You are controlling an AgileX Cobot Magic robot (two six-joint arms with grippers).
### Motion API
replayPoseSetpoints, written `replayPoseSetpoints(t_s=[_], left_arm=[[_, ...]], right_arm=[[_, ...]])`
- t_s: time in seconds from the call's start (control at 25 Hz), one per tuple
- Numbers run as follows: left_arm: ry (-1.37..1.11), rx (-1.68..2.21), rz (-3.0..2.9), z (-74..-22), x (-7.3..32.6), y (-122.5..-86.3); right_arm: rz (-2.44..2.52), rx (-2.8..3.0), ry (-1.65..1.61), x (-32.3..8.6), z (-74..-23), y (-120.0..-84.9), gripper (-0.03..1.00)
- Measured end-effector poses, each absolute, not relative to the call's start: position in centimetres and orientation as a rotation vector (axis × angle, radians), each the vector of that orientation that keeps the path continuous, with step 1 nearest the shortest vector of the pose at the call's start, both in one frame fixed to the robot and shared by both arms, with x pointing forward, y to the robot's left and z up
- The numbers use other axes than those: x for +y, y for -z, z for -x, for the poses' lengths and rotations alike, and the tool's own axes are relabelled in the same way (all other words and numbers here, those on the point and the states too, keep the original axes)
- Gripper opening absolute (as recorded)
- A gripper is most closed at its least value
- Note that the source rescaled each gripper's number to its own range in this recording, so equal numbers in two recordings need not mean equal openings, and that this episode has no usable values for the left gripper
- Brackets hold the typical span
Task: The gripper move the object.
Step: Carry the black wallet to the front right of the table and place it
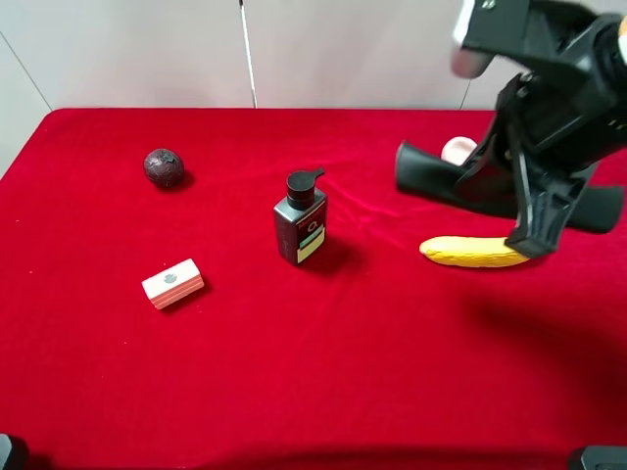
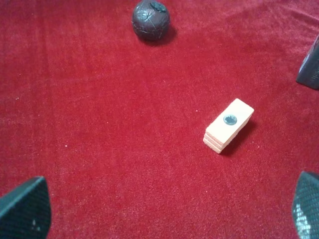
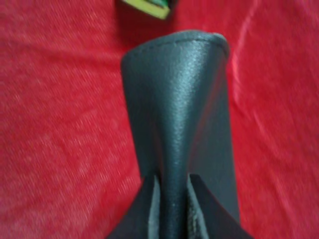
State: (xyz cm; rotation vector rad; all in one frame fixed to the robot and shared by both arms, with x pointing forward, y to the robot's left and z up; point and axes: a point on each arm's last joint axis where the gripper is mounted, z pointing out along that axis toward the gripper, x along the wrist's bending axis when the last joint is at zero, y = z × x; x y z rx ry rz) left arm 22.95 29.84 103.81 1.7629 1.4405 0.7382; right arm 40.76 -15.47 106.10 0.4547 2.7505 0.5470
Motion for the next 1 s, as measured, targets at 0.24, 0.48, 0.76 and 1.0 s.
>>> replayPoseSetpoints(t_s=[0.24, 0.48, 0.76, 1.0], left_arm=[[-0.738, 1.440, -1.763, -22.9, 29.8, -103.8], [-0.738, 1.440, -1.763, -22.9, 29.8, -103.8], [-0.738, 1.440, -1.763, -22.9, 29.8, -103.8], [-0.738, 1.440, -1.763, -22.9, 29.8, -103.8]], right_arm=[[-0.434, 2.761, -0.609, -14.7, -39.8, -104.2, 0.01], [-0.455, 2.752, -0.640, -15.0, -39.3, -101.7, 0.01], [-0.503, 2.778, -0.637, -15.6, -38.4, -99.3, 0.01], [-0.562, 2.845, -0.588, -15.2, -38.6, -97.6, 0.00]])
